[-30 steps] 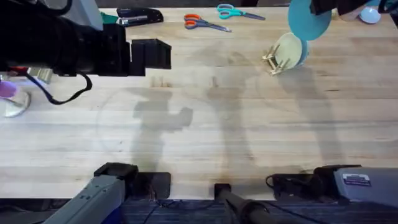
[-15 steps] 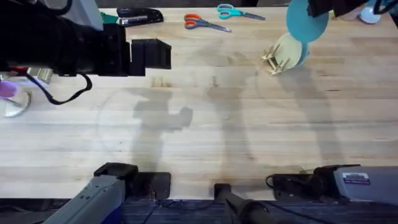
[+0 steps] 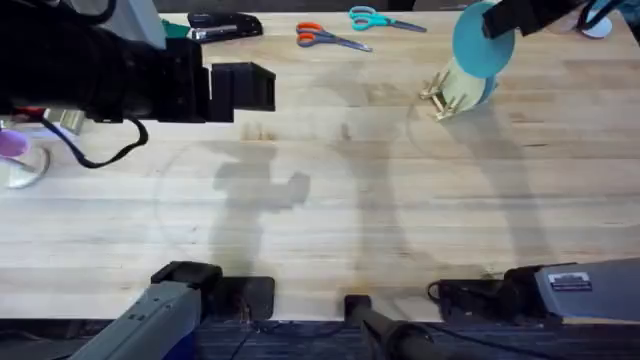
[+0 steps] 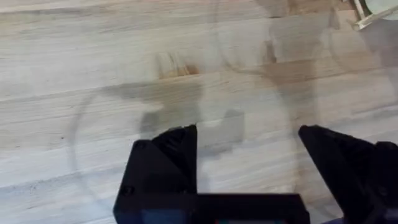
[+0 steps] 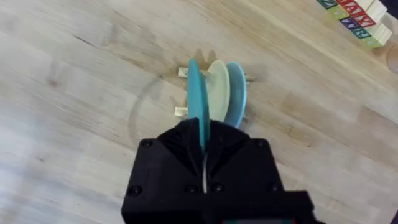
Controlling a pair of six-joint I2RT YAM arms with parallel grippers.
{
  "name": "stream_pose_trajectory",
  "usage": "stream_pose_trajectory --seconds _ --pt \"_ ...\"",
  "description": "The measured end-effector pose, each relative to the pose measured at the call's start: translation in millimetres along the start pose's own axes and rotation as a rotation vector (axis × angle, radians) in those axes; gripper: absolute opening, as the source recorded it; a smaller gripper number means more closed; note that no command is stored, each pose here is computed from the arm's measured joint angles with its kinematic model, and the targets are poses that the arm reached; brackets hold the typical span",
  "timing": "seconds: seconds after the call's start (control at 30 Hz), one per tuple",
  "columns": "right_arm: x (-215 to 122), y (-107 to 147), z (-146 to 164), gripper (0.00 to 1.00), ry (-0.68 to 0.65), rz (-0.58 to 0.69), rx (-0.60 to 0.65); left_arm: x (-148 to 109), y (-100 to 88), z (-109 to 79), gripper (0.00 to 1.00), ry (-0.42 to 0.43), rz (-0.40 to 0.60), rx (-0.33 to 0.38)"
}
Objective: Pick up the plates from the table one by one and place each into a slot on the dish rack.
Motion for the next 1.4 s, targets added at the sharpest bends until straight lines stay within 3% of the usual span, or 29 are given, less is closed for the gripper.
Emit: stream_pose_trajectory --seconds 0.37,1.4 --pt "32 4 0 0.031 -0.035 0.075 0.003 0 0.0 0.0 0.995 0.000 0.000 0.000" --pt "54 -2 -11 0.031 0.021 0.078 0.070 0 0.0 0.0 0.994 0.000 0.000 0.000"
Point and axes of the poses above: each hand's point on the last joint's axis, 136 mm out from that joint toward the fingers, its own x axis out along the fingers, its own z axis along the line the jaws close on, y = z × x, the point moved 4 cm from there along -x, back along the fingers, and after that the axes turned 3 degrees about -x, right-handed, at the moved point
